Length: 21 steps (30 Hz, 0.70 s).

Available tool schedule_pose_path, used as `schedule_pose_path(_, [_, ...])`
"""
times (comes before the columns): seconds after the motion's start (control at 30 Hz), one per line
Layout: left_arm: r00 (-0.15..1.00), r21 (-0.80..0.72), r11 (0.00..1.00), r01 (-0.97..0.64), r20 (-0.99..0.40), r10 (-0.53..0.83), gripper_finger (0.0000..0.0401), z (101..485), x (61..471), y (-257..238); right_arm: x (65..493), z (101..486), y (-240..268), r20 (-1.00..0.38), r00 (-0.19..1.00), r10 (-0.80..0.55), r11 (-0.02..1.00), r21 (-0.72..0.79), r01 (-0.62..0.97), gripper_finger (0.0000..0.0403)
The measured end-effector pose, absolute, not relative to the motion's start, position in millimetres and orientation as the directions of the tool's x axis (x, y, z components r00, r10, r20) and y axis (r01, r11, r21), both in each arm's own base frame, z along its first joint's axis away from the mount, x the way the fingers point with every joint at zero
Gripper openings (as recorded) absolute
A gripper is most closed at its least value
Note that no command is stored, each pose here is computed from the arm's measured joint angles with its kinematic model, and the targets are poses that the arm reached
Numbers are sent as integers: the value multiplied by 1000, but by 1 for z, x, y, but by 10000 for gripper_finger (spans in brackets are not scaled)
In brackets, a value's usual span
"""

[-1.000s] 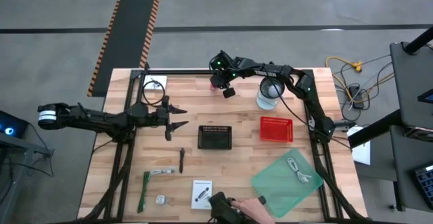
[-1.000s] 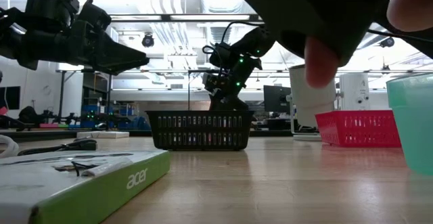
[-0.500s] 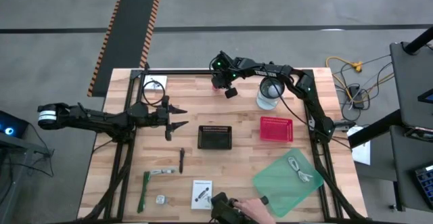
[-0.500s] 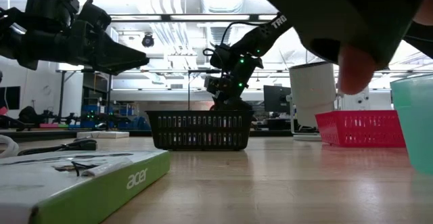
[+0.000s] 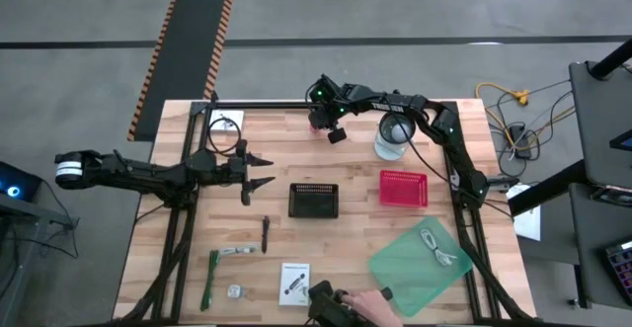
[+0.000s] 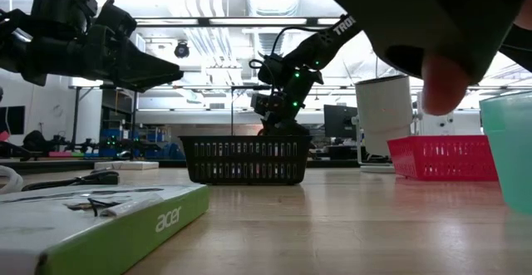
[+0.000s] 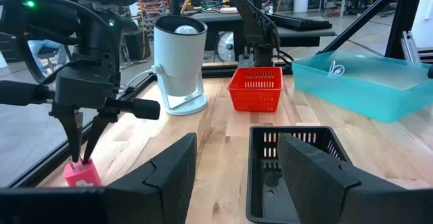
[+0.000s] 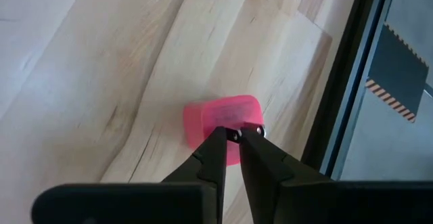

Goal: Pick and place items into bin
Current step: Put the pink charger adapter into the red bin

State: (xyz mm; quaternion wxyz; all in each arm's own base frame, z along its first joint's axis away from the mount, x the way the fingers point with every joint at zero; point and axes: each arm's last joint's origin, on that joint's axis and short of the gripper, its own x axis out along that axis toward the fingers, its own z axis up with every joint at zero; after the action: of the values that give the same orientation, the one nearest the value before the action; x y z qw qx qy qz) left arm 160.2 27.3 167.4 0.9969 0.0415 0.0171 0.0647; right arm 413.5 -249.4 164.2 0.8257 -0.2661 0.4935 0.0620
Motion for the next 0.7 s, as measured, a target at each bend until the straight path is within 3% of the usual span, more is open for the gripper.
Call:
schedule_pose_path(0.5, [991, 85, 988, -128, -29, 131, 192, 167, 160, 27, 413, 164, -250, -848, 506, -158, 878, -355, -321, 32])
schedule_pose_path(0.7, [991, 85, 988, -127, -29, 130, 192, 167, 160, 27, 413, 164, -249, -849, 505, -155, 880, -351, -320, 10])
